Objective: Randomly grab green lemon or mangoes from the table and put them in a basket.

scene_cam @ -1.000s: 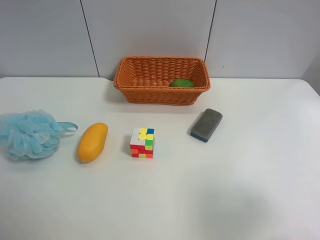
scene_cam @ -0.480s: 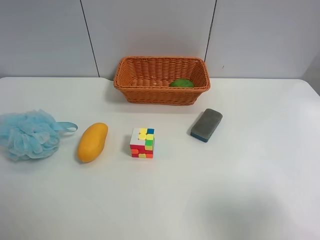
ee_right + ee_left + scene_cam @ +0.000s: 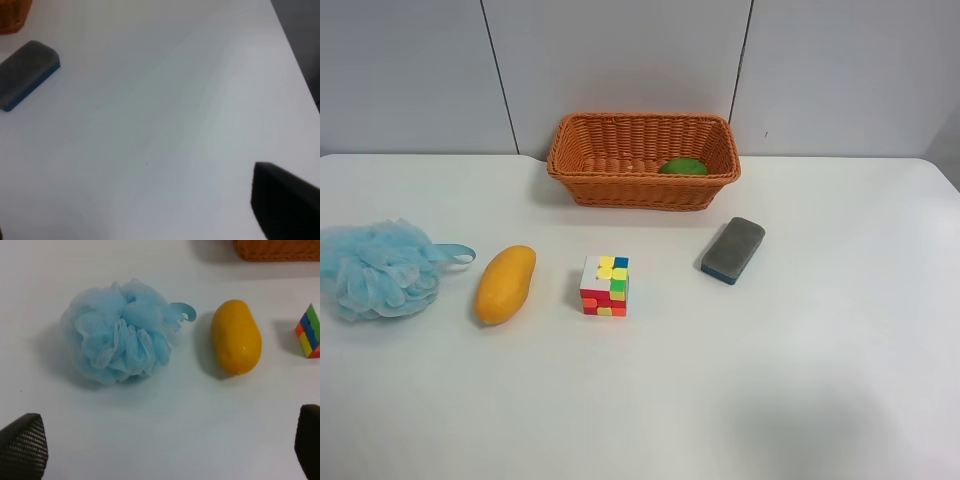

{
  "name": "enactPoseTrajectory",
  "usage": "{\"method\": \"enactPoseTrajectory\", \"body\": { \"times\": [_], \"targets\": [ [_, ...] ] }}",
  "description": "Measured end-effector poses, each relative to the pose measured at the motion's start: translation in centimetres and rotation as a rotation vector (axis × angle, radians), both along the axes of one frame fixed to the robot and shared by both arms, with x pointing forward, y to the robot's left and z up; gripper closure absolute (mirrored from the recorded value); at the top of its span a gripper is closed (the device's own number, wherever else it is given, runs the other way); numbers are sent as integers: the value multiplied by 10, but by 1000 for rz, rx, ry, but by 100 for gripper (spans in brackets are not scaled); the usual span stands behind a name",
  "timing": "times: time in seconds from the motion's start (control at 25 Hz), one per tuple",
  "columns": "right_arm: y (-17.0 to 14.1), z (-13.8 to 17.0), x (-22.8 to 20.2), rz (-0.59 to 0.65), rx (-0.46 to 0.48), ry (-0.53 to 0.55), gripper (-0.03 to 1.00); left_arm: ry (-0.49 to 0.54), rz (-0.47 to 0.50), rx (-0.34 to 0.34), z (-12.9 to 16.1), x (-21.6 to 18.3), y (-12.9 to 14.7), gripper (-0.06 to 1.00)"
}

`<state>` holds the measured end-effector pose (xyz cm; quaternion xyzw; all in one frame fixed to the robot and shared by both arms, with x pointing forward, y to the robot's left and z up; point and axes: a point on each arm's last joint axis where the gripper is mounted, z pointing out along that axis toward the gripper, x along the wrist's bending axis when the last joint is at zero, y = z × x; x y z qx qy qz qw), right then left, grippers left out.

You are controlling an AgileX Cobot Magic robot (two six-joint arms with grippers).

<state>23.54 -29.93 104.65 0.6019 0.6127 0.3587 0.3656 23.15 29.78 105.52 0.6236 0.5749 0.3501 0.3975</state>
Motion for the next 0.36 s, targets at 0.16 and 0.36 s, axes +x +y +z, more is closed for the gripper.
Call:
{"method": "enactPoseTrajectory", "body": {
  "times": [0.16,0.36],
  "targets": [
    [0,0,0,0,0,0,-3,0,0,0,0,0,0,-5],
    [0,0,0,0,0,0,-3,0,0,0,0,0,0,-5]
  ]
}}
